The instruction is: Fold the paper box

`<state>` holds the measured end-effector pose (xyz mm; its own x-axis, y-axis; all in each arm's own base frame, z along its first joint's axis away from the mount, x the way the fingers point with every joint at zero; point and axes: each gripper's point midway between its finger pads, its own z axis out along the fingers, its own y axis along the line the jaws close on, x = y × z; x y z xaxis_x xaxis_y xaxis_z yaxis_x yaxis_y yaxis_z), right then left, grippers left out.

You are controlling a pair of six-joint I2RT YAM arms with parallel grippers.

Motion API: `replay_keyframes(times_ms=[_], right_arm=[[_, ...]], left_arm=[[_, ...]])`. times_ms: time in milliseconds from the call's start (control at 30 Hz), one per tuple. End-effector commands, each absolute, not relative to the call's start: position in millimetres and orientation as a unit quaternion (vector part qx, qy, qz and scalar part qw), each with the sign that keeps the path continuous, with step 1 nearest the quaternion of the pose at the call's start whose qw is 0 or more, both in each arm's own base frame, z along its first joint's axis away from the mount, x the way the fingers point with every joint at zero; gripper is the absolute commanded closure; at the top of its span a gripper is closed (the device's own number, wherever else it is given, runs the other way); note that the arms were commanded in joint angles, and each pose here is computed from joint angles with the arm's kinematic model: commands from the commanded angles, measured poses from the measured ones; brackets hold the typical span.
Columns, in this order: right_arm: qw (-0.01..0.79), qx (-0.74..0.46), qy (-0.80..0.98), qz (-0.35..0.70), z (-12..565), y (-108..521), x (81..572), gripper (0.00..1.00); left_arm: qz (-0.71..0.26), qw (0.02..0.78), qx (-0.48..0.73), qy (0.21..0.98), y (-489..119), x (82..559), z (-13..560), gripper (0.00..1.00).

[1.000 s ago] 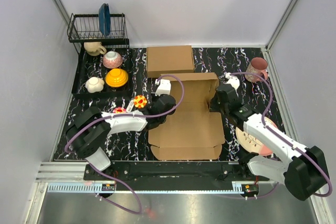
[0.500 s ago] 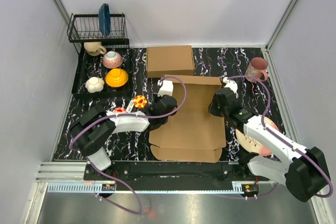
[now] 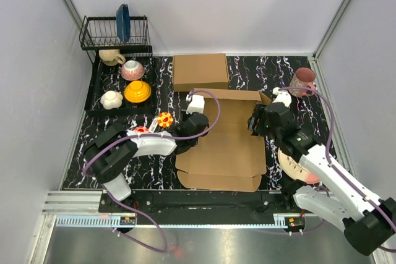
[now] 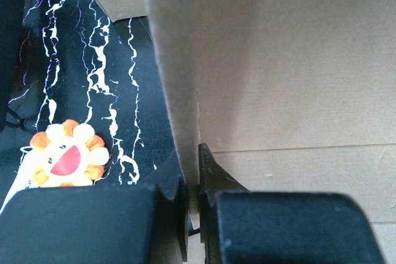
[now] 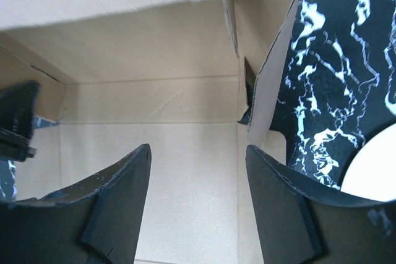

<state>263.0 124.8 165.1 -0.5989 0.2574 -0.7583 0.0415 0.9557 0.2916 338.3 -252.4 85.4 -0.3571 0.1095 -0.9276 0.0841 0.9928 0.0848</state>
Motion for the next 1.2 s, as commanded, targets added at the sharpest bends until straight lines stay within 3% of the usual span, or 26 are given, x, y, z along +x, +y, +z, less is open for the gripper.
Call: replay_keyframes(times_ms=[0, 133, 300, 367, 700, 1000, 1167], right_arm=[[0.496, 0.084, 0.857, 0.113, 217, 112, 265, 0.3], [0.54, 0.137, 0.828, 0.057, 245, 76, 264, 0.36], [0.534, 0.195, 0.822, -0.011, 231, 48, 266, 0.69], [0.516, 0.214, 0.829, -0.027, 213, 45, 269, 0.7], [0.475, 0.238, 0.847, 0.012, 145, 50, 289, 0.65], [0.501, 0.181, 0.841, 0.093, 148, 85, 311, 0.48], [0.501, 0.171, 0.842, 0.099, 142, 90, 315, 0.43]], left_arm=[[0.026, 0.551, 0.09, 0.829, -250, 332, 73, 1.0], [0.025, 0.552, 0.09, 0.829, -249, 331, 74, 1.0], [0.023, 0.553, 0.088, 0.828, -248, 331, 76, 1.0], [0.02, 0.554, 0.088, 0.827, -250, 331, 77, 1.0], [0.014, 0.557, 0.094, 0.825, -251, 330, 81, 1.0], [0.006, 0.559, 0.102, 0.823, -256, 331, 81, 1.0], [0.001, 0.562, 0.106, 0.82, -258, 332, 85, 1.0]])
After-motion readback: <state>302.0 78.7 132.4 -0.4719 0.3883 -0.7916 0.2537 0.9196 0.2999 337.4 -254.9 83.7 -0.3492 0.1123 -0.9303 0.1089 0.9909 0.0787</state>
